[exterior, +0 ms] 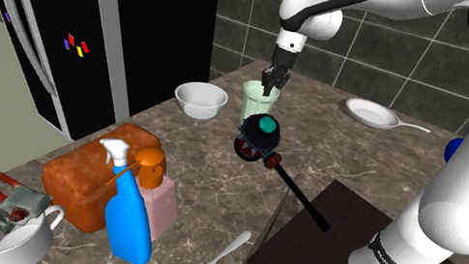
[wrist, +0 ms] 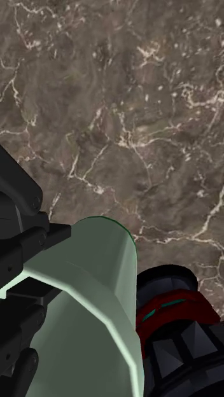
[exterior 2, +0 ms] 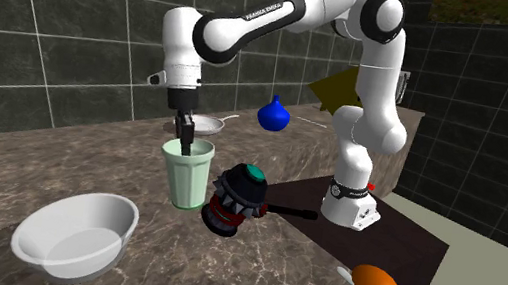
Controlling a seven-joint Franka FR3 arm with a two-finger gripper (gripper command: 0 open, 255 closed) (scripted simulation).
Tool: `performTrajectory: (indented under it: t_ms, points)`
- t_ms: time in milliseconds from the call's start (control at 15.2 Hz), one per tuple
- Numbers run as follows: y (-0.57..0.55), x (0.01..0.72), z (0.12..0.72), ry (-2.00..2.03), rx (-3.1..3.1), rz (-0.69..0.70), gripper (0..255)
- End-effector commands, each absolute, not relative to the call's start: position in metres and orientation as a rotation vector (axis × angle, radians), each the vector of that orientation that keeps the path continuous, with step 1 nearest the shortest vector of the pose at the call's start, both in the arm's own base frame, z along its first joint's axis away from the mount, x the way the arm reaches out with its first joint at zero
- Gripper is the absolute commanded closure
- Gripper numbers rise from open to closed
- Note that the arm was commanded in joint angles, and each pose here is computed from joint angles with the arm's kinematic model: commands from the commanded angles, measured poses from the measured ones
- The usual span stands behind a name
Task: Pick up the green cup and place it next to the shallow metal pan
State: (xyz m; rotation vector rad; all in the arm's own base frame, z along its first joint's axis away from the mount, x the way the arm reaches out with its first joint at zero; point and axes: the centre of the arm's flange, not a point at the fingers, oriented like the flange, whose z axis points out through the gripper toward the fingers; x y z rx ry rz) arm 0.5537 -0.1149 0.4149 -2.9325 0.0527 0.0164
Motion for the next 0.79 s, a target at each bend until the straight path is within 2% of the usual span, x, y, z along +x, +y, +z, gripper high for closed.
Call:
performTrajectory:
  t_ms: [0, 726]
  points:
    - [-0.115, 0.555, 0.426, 0.053, -2.932, 0.016, 255]
    - [-0.115, 0.555, 0.484, 0.053, -2.932, 0.016, 255]
